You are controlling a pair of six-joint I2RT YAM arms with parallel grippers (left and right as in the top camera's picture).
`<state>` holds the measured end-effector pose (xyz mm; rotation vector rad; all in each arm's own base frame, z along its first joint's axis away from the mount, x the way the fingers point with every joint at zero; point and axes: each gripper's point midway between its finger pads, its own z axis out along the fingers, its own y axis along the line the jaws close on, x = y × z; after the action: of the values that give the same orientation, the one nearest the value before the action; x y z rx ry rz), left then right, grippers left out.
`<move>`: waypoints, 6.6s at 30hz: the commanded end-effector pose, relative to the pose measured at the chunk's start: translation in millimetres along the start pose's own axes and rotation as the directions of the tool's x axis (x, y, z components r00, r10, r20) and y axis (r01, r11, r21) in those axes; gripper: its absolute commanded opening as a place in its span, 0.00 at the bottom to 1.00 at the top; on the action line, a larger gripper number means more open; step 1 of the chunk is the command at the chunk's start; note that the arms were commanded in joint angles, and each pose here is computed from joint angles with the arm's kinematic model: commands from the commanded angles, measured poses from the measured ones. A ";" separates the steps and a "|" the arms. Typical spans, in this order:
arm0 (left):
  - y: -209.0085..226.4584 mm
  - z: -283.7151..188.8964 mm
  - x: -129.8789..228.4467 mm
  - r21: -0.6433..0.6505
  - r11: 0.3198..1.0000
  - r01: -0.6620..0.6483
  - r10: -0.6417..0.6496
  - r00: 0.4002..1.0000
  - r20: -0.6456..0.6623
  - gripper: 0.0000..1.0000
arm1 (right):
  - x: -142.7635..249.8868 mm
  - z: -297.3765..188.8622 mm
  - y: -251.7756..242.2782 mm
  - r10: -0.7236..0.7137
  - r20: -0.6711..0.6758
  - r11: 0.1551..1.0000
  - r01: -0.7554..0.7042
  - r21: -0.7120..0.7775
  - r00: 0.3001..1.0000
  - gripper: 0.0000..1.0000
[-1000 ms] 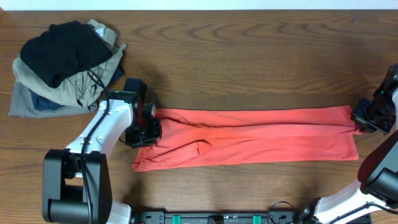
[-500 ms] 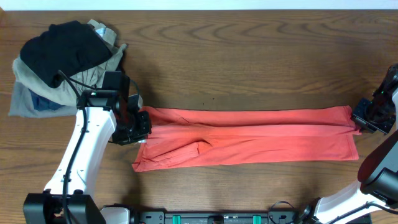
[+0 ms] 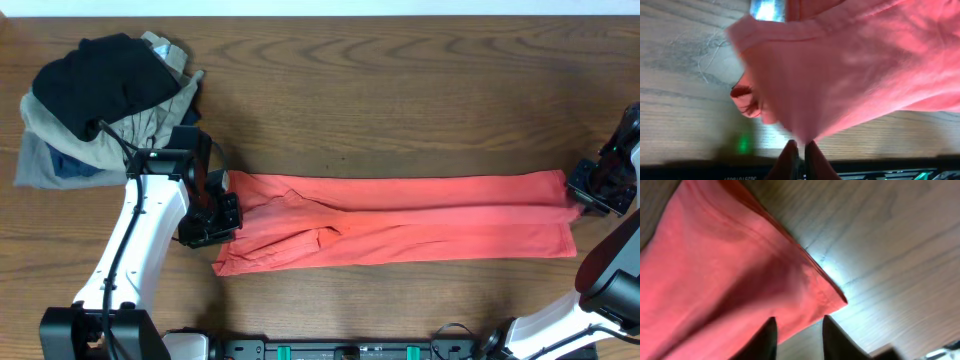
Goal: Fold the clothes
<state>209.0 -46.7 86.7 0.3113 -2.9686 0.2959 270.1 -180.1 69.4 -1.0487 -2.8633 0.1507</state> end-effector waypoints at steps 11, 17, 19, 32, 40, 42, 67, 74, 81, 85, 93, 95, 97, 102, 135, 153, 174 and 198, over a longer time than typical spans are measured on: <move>6.1 2.9 -1.0 -0.031 0.999 -0.008 0.008 1.000 0.000 0.15 | -4.5 -0.5 -5.0 -0.047 0.022 0.999 0.047 0.014 0.999 0.51; 1.3 2.3 -19.6 -0.013 1.000 -0.023 0.023 0.997 0.075 0.16 | -7.3 11.8 -1.7 -0.129 0.043 0.992 0.128 0.007 0.991 0.65; 0.3 2.1 -23.1 -0.010 1.000 -0.025 0.026 0.996 0.089 0.16 | -5.2 19.8 3.4 -0.159 0.044 0.987 0.160 -0.018 0.986 0.68; -0.3 1.8 -25.5 -0.007 1.000 -0.027 0.028 0.995 0.099 0.16 | 18.9 76.1 7.7 -0.172 0.033 0.984 0.173 -0.031 0.984 0.75; -0.3 1.8 -25.5 -0.007 1.000 -0.027 0.028 0.995 0.099 0.16 | 31.4 97.0 19.0 -0.226 0.047 0.969 0.229 -0.091 0.973 0.64; -0.3 1.8 -25.5 -0.007 1.000 -0.027 0.028 0.995 0.099 0.15 | 33.1 97.7 26.2 -0.257 0.056 0.956 0.262 -0.130 0.965 0.53; -0.4 1.8 -25.6 -0.007 1.000 -0.024 0.025 0.995 0.099 0.16 | -13.0 2.2 36.6 -0.242 0.100 0.960 0.253 -0.121 0.965 0.01; -0.4 1.8 -25.6 -0.007 1.000 -0.024 0.025 0.995 0.099 0.16 | 15.9 -21.3 75.6 -0.385 0.058 0.915 0.390 -0.107 0.921 0.01; -0.4 1.8 -25.6 -0.007 1.000 -0.024 0.025 0.995 0.099 0.16 | 63.2 -28.1 118.4 -0.537 -0.018 0.840 0.534 -0.093 0.843 0.01; -0.4 1.8 -25.6 -0.007 1.000 -0.024 0.025 0.995 0.099 0.16 | 89.8 -30.6 143.2 -0.577 -0.047 0.815 0.571 -0.097 0.815 0.01; -0.2 1.9 -24.8 -0.007 1.000 -0.023 0.024 0.995 0.096 0.16 | 135.2 -25.1 177.6 -0.618 -0.089 0.785 0.606 -0.126 0.781 0.01; -0.2 1.9 -24.8 -0.007 1.000 -0.023 0.024 0.995 0.096 0.16 | 144.0 -24.7 183.8 -0.632 -0.093 0.774 0.621 -0.122 0.769 0.01; -0.2 1.9 -24.8 -0.007 1.000 -0.023 0.024 0.995 0.096 0.16 | 153.6 -25.0 190.9 -0.652 -0.094 0.757 0.641 -0.127 0.752 0.01; 0.1 2.0 -23.8 -0.008 1.000 -0.023 0.024 0.995 0.092 0.16 | 171.7 -25.6 203.2 -0.690 -0.093 0.723 0.680 -0.119 0.718 0.01; 0.2 2.0 -23.7 -0.009 1.000 -0.023 0.023 0.996 0.092 0.16 | 170.4 -17.5 194.2 -0.668 -0.068 0.736 0.671 0.088 0.741 0.54; 0.2 2.0 -23.7 -0.009 1.000 -0.023 0.023 0.996 0.092 0.16 | 209.5 24.6 210.7 -0.763 -0.107 0.646 0.747 -0.155 0.637 0.01; 0.2 2.0 -23.7 -0.009 1.000 -0.023 0.023 0.996 0.092 0.16 | 227.5 -13.2 256.7 -0.882 0.041 0.417 0.817 -0.398 0.470 0.33; 0.4 2.1 -22.7 -0.010 1.000 -0.022 0.023 0.996 0.088 0.16 | 185.4 25.8 281.6 -0.700 0.200 0.671 0.727 -0.143 0.686 0.48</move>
<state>232.6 -45.0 83.6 0.3051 -3.0676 0.3020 303.9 157.4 18.6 0.2550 -3.1606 -0.2441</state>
